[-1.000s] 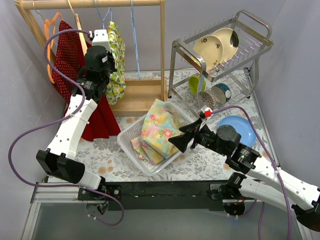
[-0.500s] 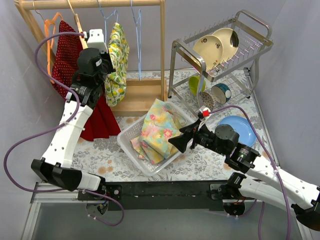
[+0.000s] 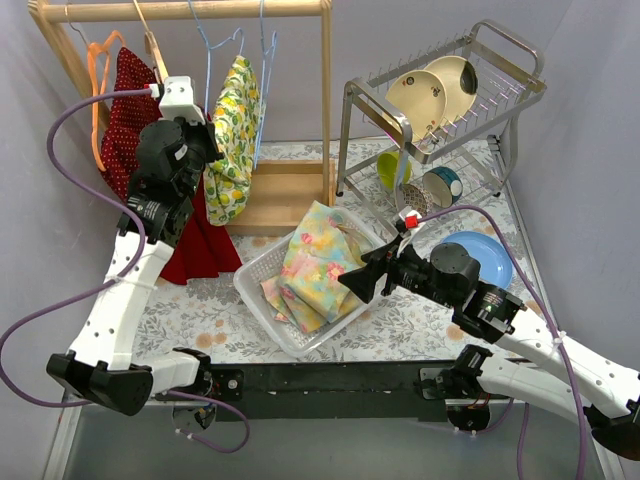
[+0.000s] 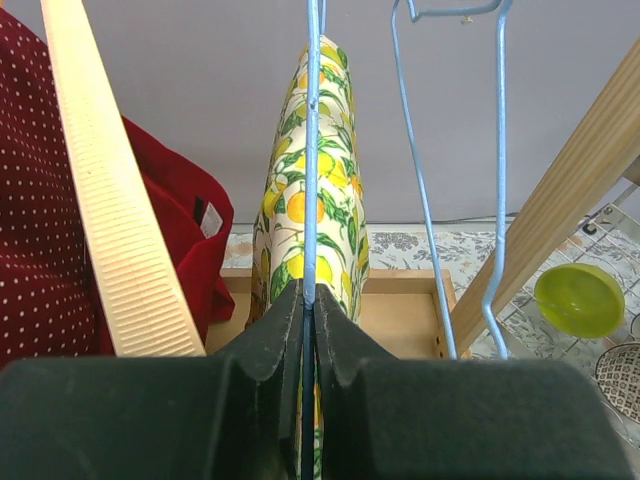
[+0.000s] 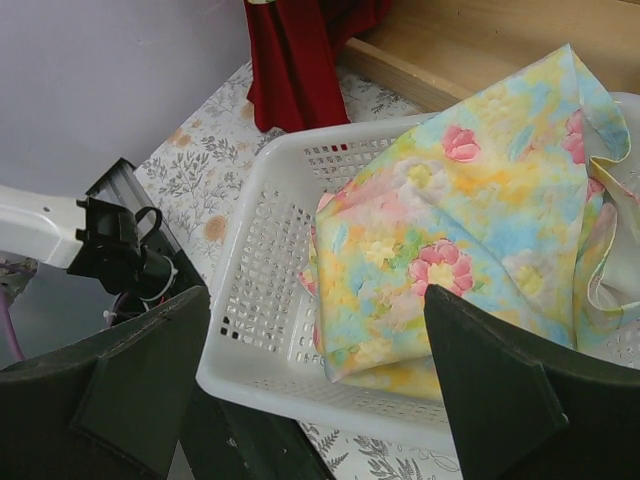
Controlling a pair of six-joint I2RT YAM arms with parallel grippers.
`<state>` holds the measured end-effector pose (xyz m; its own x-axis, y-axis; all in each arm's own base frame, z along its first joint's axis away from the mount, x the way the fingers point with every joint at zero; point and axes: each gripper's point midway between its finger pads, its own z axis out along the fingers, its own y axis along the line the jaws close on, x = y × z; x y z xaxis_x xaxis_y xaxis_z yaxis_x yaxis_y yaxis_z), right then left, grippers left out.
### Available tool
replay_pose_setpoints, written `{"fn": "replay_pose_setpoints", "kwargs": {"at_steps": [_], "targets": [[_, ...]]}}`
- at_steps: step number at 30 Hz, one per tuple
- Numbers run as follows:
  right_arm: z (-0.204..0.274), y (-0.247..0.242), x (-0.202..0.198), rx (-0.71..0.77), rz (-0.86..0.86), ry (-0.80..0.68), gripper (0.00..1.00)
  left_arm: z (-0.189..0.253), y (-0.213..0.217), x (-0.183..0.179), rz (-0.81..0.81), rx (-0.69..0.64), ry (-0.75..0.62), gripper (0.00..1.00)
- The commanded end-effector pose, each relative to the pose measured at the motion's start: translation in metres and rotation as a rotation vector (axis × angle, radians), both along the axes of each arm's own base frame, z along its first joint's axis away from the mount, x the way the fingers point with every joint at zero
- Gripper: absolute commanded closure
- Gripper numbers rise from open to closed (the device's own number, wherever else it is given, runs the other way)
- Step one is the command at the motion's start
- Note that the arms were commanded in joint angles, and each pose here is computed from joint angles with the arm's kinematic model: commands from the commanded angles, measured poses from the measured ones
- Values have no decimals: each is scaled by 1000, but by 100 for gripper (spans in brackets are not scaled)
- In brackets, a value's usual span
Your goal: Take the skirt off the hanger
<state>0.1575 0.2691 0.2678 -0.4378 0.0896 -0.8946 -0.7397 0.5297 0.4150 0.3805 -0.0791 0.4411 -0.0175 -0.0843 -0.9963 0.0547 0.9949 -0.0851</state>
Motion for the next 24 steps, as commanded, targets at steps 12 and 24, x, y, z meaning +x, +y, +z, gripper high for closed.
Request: {"fn": "replay_pose_setpoints", "kwargs": {"at_steps": [12, 24], "targets": [[28, 0, -1, 48, -3, -20, 5, 99, -2, 4, -10, -39, -248, 100], [33, 3, 4, -11, 2, -40, 4, 92, -2, -53, -101, -85, -235, 100]]}}
